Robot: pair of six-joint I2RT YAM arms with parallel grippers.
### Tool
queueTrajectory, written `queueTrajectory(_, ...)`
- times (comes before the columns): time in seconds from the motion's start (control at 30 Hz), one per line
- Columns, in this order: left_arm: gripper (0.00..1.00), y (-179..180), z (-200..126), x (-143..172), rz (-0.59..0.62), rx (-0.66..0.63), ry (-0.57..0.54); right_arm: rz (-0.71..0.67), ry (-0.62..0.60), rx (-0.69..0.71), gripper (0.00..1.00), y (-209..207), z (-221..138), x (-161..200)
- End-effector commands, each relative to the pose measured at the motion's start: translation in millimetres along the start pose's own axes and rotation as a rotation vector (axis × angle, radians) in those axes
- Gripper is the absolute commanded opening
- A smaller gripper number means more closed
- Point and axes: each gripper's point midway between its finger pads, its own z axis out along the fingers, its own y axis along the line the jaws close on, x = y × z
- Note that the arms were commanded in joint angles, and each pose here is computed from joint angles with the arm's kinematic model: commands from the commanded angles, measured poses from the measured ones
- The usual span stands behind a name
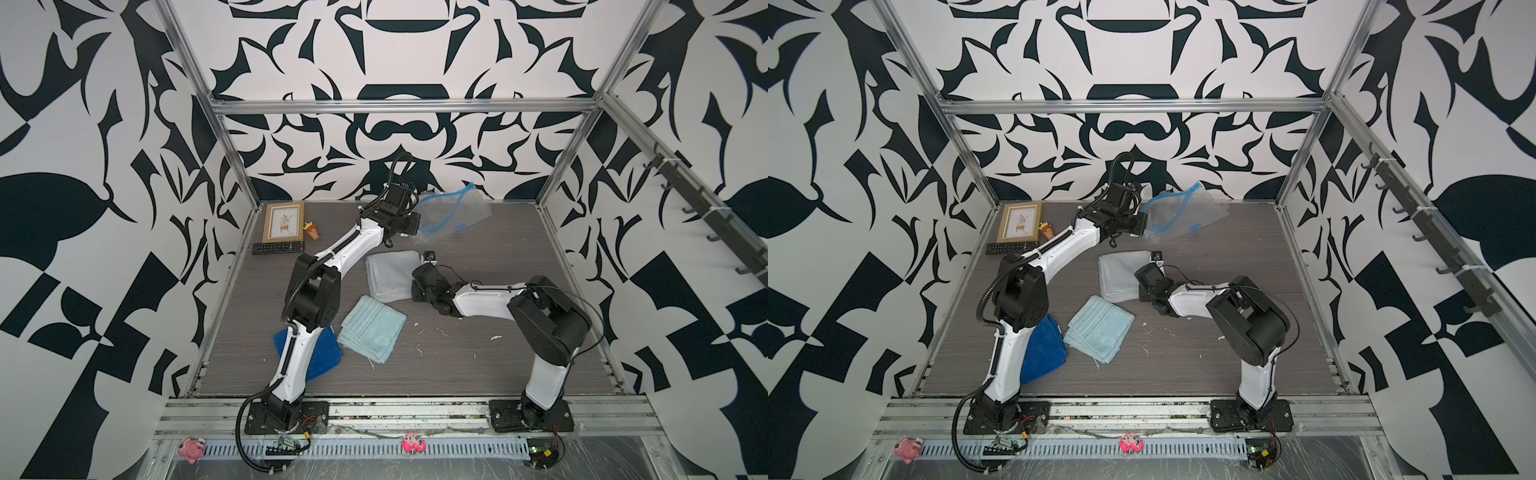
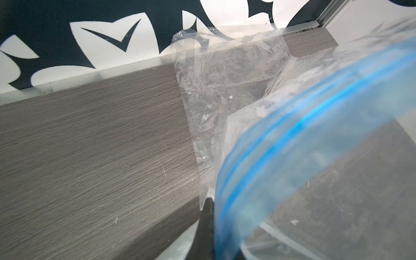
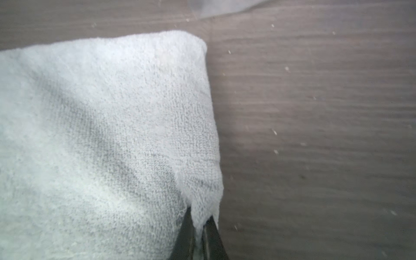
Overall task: Place the folded towel into the vacuum bag
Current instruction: Move the towel to the center of the board.
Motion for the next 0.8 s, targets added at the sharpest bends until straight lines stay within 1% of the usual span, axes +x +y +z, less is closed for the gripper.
queueTrajectory(0.0, 0.00, 2.2, -32.7, -39.2, -0.013, -0.028, -0.126, 0.064, 0.129, 0.080, 0.09, -43.8, -12.0, 34.3)
queueTrajectory(0.1, 0.00, 2.8, -36.2, -41.3, -0.002, -0.035, -0.131, 0.155, 0.153, 0.105, 0.09, -72.5, -19.9, 42.2)
queueTrajectory(0.27, 0.00, 3.0, -41.7, -39.0, 0.035, -0.057, -0.129, 0.249, 0.157, 0.167, 0.10, -115.0, -34.1, 43.9)
queueTrajectory(0.4, 0.00, 1.4, -47.6, -35.4, 0.095, -0.095, -0.132, 0.349, 0.172, 0.145, 0.11, -138.5, -43.7, 40.3)
queueTrajectory(0.5, 0.00, -1.0, -53.5, -32.0, 0.127, -0.109, -0.133, 0.374, 0.153, 0.168, 0.14, -156.5, -55.5, 30.7)
queueTrajectory(0.6, 0.00, -7.1, -60.1, -27.8, 0.188, -0.138, -0.133, 0.377, 0.126, 0.218, 0.26, -172.9, -72.7, 21.6)
queueTrajectory(0.7, 0.00, -25.2, -70.5, -22.7, 0.306, -0.164, -0.145, 0.378, 0.065, 0.259, 0.44, -184.1, -97.2, 8.5)
queueTrajectory(0.73, 0.00, -32.4, -74.1, -19.8, 0.347, -0.170, -0.150, 0.371, 0.038, 0.242, 0.50, -182.4, -106.9, 2.1)
queueTrajectory(0.77, 0.00, -38.3, -78.0, -17.2, 0.380, -0.176, -0.154, 0.358, 0.006, 0.209, 0.54, -177.6, -117.0, -6.6)
